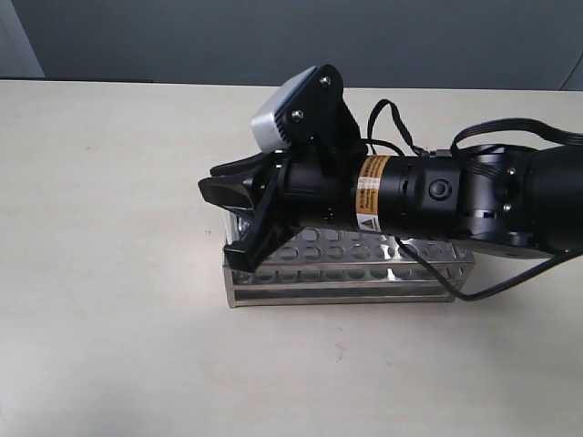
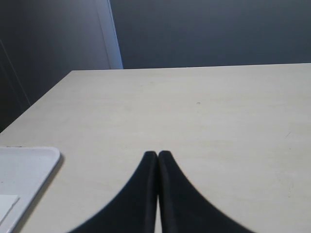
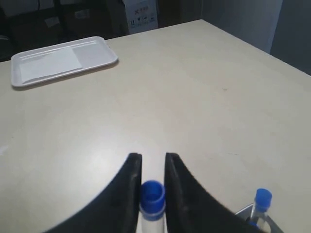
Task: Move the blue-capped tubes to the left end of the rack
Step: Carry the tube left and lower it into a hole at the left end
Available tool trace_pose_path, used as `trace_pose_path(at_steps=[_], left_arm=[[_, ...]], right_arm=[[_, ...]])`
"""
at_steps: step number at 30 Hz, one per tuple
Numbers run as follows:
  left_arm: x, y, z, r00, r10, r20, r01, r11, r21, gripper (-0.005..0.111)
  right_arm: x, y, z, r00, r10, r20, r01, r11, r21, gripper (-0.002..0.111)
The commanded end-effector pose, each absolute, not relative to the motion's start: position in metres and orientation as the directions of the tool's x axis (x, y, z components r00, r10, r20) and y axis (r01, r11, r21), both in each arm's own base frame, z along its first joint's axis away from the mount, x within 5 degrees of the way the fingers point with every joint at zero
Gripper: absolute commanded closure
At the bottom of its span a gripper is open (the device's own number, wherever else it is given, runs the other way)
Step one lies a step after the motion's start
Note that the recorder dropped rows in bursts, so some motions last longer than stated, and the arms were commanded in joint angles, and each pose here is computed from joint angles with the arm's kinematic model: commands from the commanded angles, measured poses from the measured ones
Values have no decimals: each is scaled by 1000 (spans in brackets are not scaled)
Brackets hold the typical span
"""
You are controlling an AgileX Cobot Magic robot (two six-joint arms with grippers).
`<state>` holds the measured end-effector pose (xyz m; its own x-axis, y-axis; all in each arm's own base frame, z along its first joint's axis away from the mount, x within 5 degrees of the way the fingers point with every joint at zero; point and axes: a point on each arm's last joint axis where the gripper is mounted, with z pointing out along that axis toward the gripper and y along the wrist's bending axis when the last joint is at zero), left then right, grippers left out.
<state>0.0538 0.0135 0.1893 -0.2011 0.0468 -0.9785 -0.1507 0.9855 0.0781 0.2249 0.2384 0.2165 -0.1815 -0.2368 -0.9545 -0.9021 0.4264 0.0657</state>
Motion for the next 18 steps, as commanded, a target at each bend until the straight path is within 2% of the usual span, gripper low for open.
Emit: trace_pose_path(at_steps=[1,18], left_arm=[[54,14,189,-194,41,-980,-154,986,72,106],[54,14,189,-194,41,-980,-154,986,72,106]], right_arm=[[227,240,213,-182,-237,-954,-900,432,65,108],[232,240,210,-177,-222,-959,-883,466,55,108]])
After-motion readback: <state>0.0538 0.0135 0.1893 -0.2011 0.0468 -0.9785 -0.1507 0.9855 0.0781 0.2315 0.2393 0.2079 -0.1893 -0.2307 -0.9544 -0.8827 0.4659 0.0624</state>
